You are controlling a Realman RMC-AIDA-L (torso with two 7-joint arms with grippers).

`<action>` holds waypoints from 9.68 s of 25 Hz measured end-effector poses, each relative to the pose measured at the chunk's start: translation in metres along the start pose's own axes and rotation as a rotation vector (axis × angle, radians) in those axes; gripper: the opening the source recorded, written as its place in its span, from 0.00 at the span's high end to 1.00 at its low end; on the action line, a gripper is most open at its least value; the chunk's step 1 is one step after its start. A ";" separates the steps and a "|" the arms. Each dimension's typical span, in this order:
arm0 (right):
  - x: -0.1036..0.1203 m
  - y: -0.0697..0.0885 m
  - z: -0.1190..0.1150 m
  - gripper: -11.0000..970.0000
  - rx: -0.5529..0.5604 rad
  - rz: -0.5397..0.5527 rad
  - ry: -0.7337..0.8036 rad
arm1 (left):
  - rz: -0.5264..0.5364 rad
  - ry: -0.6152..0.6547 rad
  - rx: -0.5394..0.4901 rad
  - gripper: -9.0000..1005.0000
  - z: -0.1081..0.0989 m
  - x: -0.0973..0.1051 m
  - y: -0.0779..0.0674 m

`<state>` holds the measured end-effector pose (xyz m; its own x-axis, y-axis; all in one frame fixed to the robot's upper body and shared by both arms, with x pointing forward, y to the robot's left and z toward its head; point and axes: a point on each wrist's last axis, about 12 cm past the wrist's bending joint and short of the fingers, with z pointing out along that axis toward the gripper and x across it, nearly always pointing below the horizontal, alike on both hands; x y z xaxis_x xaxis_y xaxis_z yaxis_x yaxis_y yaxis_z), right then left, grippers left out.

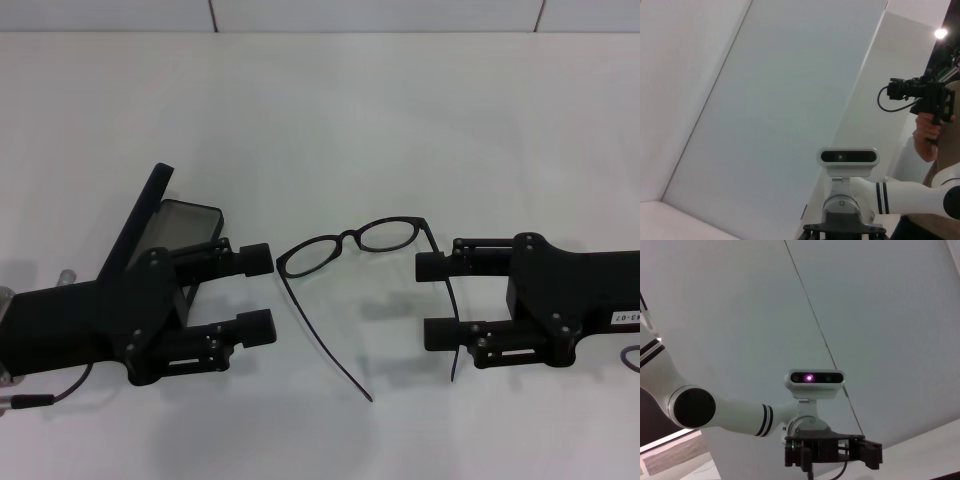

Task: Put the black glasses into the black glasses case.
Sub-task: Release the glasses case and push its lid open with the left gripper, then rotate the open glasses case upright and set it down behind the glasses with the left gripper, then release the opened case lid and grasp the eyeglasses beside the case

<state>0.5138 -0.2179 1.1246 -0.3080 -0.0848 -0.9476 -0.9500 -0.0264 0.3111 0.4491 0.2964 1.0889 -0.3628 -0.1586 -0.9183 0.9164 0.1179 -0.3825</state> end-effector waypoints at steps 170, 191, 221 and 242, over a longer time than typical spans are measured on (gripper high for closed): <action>0.029 -0.007 -0.050 0.31 0.290 -0.146 -0.030 | 0.901 0.805 -0.689 0.53 0.197 -0.124 0.034; -0.117 -0.086 0.095 0.43 0.135 -0.425 0.884 | 0.293 0.145 -0.521 0.89 0.029 -0.065 0.009; -0.107 -0.098 0.161 0.50 0.108 -0.536 1.056 | 0.049 0.209 -0.021 0.88 0.006 0.022 -0.004; -0.094 -0.099 0.159 0.56 0.080 -0.531 1.032 | 0.062 0.181 -0.036 0.89 0.012 0.030 -0.001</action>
<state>0.6288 -0.0490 1.1718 0.2832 -0.8541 -0.4363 -0.9588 -0.2422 -0.1482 0.4390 0.2796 1.0627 -0.3334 0.0281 -0.9424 0.9324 0.1576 -0.3252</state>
